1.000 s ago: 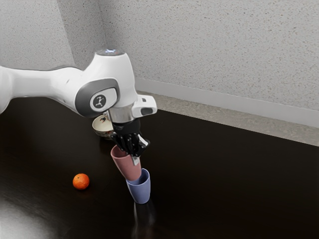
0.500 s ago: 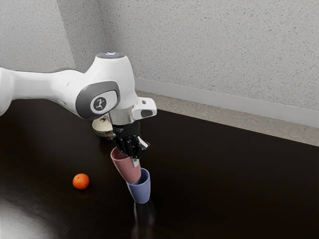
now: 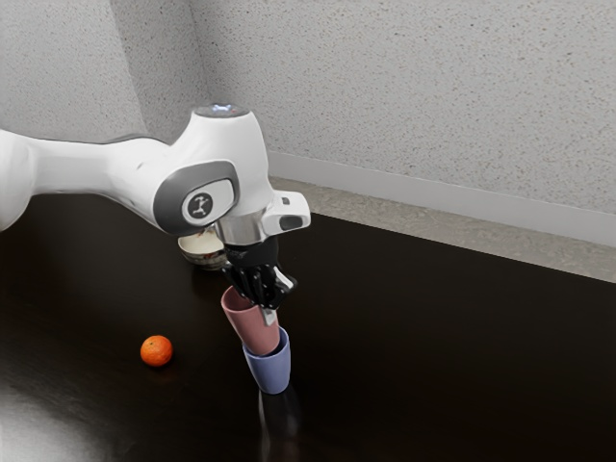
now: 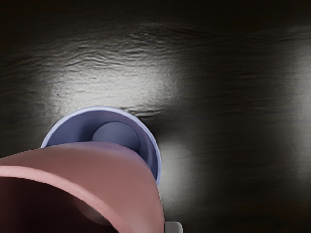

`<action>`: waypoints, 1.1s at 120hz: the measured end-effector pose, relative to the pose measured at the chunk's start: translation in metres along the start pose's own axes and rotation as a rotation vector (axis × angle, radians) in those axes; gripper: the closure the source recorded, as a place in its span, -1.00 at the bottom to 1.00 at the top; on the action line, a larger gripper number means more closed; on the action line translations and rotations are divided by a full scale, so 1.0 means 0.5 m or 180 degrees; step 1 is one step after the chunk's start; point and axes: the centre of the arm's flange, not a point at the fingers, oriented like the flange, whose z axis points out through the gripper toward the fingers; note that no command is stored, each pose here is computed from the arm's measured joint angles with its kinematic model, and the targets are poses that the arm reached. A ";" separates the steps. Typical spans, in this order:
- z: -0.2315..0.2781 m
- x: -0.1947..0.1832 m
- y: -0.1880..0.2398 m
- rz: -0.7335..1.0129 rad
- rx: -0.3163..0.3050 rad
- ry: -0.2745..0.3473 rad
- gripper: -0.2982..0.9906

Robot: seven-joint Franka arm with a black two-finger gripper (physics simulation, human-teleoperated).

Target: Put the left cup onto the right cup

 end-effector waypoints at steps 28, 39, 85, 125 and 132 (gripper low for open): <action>0.015 0.007 -0.003 -0.0015 0.0011 -0.0017 0.68; 0.022 0.010 -0.001 -0.0013 0.0015 -0.0018 0.68; 0.023 0.014 0.005 0.0011 -0.0009 0.0029 0.00; 0.010 0.020 0.005 0.0017 -0.0026 0.0084 -0.39; -0.011 0.029 0.007 0.0019 -0.0041 0.0138 -0.42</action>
